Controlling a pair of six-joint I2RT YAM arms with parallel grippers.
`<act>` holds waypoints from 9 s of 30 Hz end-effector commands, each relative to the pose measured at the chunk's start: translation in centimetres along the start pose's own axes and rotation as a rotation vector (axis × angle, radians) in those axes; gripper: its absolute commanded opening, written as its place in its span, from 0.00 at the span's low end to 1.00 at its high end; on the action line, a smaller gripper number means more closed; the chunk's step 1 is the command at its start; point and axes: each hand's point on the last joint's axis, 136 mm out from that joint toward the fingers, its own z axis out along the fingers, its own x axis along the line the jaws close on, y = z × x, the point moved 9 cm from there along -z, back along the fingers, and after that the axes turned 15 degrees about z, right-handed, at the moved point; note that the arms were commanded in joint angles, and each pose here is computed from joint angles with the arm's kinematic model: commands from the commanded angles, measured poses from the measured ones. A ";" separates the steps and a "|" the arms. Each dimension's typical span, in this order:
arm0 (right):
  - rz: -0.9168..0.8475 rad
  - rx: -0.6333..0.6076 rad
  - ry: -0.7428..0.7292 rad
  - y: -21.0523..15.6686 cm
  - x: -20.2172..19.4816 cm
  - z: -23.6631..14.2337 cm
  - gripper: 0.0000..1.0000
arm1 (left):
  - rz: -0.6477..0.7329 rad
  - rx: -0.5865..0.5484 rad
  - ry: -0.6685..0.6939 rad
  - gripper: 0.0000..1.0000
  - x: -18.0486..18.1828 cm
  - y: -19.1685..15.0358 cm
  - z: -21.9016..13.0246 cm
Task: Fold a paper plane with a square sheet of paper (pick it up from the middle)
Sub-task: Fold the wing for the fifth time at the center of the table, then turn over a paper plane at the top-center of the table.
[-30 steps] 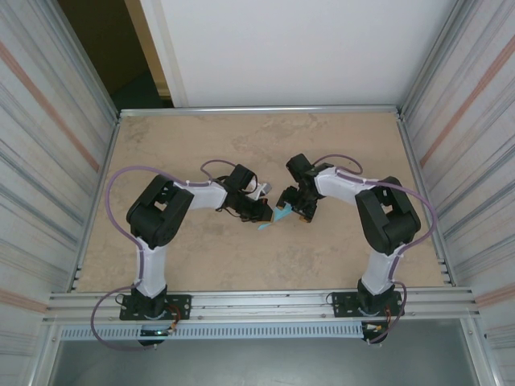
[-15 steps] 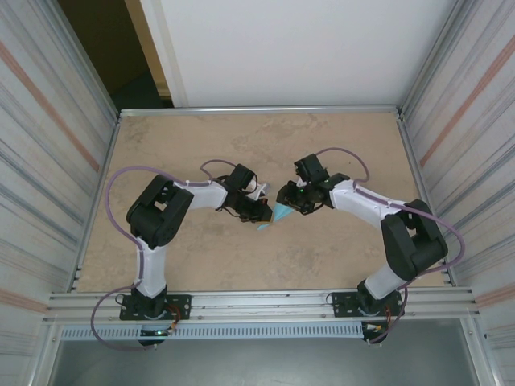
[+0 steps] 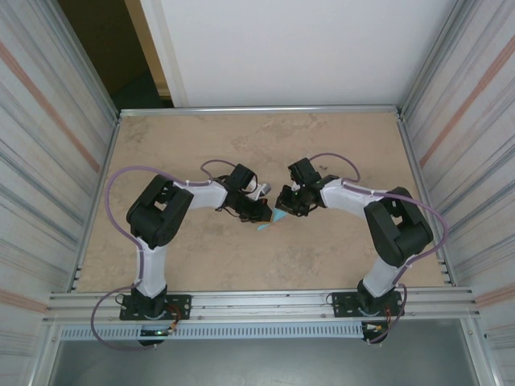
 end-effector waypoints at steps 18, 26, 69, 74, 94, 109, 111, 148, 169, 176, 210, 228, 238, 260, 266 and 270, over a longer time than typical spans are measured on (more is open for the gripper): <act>0.058 0.038 -0.077 0.3 -2.6 2.3 0.09 | 0.072 -0.085 -0.066 0.10 -2.4 1.9 -2.0; 0.064 0.045 -0.085 0.2 -3.1 2.6 0.07 | 0.033 -0.067 -0.059 0.10 -1.6 2.4 -0.7; 0.155 -0.063 -0.110 6.6 -8.8 0.3 0.06 | -0.069 0.145 0.180 0.05 1.3 -1.7 1.1; 0.214 -0.093 -0.090 8.4 -11.2 -0.5 0.06 | -0.072 0.146 0.182 0.05 1.4 -1.8 1.2; 0.006 -0.196 0.105 2.5 -2.9 -5.4 0.07 | -0.048 0.110 0.141 0.05 0.4 -0.2 0.9; 0.060 0.019 0.079 0.2 -2.5 2.0 0.03 | -0.029 0.054 0.079 0.07 -1.2 0.9 -0.2; 0.070 0.034 0.054 0.2 -3.2 2.5 0.03 | -0.022 0.045 0.073 0.07 -1.5 1.1 -0.6; 0.139 0.139 -0.216 0.7 -7.5 5.3 0.03 | 0.068 0.158 0.127 0.06 0.3 0.0 -0.3; 0.154 0.158 -0.329 1.1 -9.1 5.6 0.02 | 0.021 0.250 0.144 0.02 1.8 -4.0 -2.2; 0.153 0.160 -0.329 1.2 -8.9 5.7 0.02 | -0.033 0.279 0.157 0.01 2.3 -6.4 -2.8; -0.043 -0.268 -0.043 0.4 1.4 -8.0 0.67 | 0.036 -0.289 0.548 0.73 -2.0 -1.8 -17.4; 0.299 -0.271 -0.291 -1.2 2.0 -1.6 0.68 | 0.070 -0.376 0.716 0.99 -2.4 -3.6 -21.0; 0.315 -0.285 -0.336 -1.4 1.7 -0.7 0.47 | 0.059 -0.341 0.670 0.97 -2.0 -3.4 -20.1; -0.003 -0.311 -0.137 -0.9 6.3 -4.9 0.00 | -0.123 -0.465 0.577 0.97 0.0 -3.8 -21.7; -0.245 -0.200 0.123 -1.9 9.6 -5.9 0.00 | -0.272 -0.602 0.382 0.95 2.3 -4.4 -22.9; -0.300 -0.069 0.246 -2.7 10.0 -4.7 0.00 | -0.266 -0.617 0.307 0.92 2.6 -4.4 -22.5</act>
